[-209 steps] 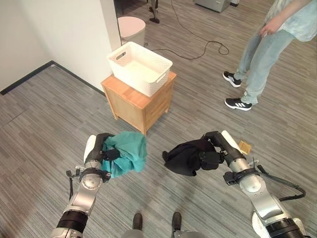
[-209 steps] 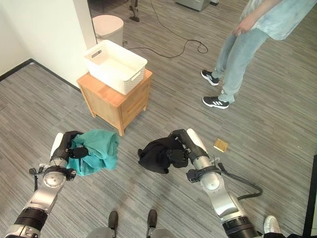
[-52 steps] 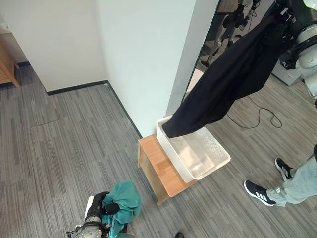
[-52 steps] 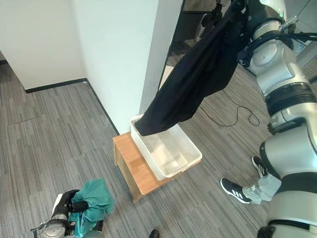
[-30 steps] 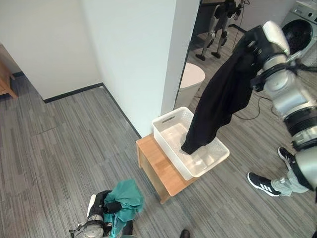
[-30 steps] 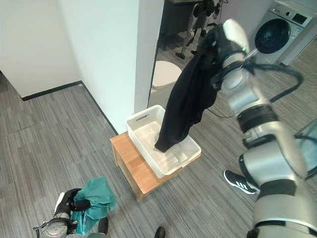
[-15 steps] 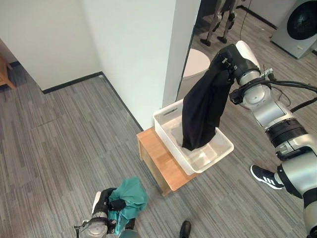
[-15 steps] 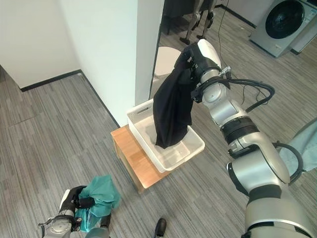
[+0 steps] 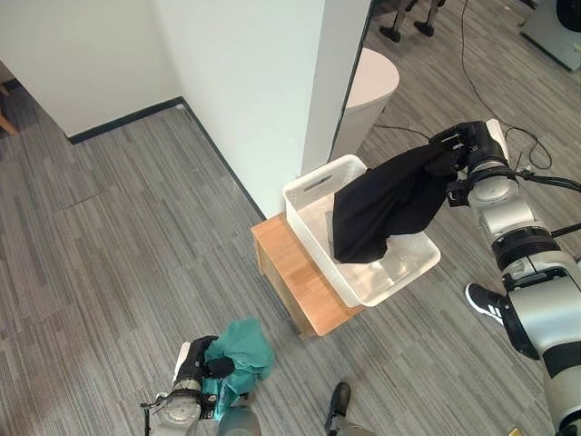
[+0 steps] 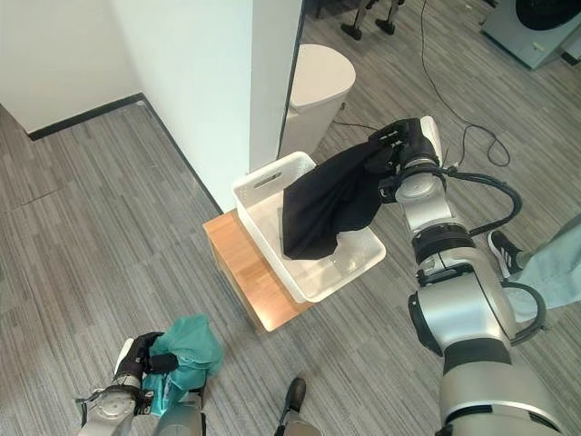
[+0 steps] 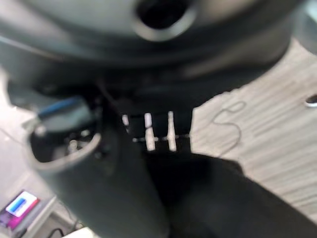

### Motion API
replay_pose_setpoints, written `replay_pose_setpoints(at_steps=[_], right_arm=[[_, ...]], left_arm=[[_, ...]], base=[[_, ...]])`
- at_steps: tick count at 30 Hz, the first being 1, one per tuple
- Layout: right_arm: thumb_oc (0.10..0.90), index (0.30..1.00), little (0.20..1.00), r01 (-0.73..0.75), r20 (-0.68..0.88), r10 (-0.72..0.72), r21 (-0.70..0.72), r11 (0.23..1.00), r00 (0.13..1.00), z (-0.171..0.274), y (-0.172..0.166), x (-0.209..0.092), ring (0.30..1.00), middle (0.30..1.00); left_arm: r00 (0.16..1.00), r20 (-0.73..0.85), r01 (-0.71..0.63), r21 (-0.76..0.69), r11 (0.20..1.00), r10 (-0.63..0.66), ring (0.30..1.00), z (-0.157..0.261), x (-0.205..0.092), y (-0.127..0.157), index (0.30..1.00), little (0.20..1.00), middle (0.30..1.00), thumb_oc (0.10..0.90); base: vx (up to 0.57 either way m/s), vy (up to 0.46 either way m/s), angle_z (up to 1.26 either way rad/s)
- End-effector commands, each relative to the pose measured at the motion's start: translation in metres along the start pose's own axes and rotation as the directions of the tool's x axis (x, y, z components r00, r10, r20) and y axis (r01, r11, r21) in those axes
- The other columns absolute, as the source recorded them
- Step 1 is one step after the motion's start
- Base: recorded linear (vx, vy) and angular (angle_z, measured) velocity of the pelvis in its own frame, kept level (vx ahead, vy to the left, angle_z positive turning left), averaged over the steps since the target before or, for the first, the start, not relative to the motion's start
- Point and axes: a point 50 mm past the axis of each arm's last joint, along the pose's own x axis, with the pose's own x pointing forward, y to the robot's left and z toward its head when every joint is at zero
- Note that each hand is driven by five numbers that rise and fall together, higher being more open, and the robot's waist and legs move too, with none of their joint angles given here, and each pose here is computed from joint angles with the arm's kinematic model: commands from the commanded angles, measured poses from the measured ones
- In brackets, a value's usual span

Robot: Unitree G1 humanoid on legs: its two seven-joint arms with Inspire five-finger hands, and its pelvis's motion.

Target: Pick up bed clothes into laundry basket.

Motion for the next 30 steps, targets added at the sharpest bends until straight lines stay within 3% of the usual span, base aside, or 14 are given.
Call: replay_pose_setpoints(at_steps=[1,9,24,30], right_arm=[[0.8,0.9,0.9,0.161,0.28,-0.167,0.046,0.986,0.945,0.078,-0.048,-0.001,0.9,0.9],[0.8,0.9,0.9,0.187,0.337,-0.198,0.064,0.98,0.92,0.088,-0.055,-0.006,0.9,0.9],[0.8,0.9,0.9,0.12,0.377,-0.156,0.118,0.986,0.913,0.082,-0.037,-0.014,0.9,0.9],[0.8,0.9,0.9,0.057,0.408,-0.034,-0.044,0.997,0.912,0.075,-0.004,-0.021,0.9,0.9]], left_arm=[[0.991,0.136,0.0,0.004,1.0,0.0,0.3,0.03,0.006,0.002,0.3,0.3,0.3,0.4],[0.992,0.129,-0.01,-0.005,1.0,0.01,0.3,0.031,0.008,0.001,0.3,0.3,0.3,0.4],[0.995,0.103,-0.016,-0.021,1.0,0.018,0.3,0.027,0.008,-0.002,0.3,0.3,0.3,0.4],[0.993,0.113,-0.019,-0.006,1.0,0.02,0.3,0.031,0.009,-0.002,0.3,0.3,0.3,0.4]], base=[[0.0,0.0,0.0],[0.0,0.0,0.0],[0.0,0.0,0.0],[0.0,-0.006,-0.03]])
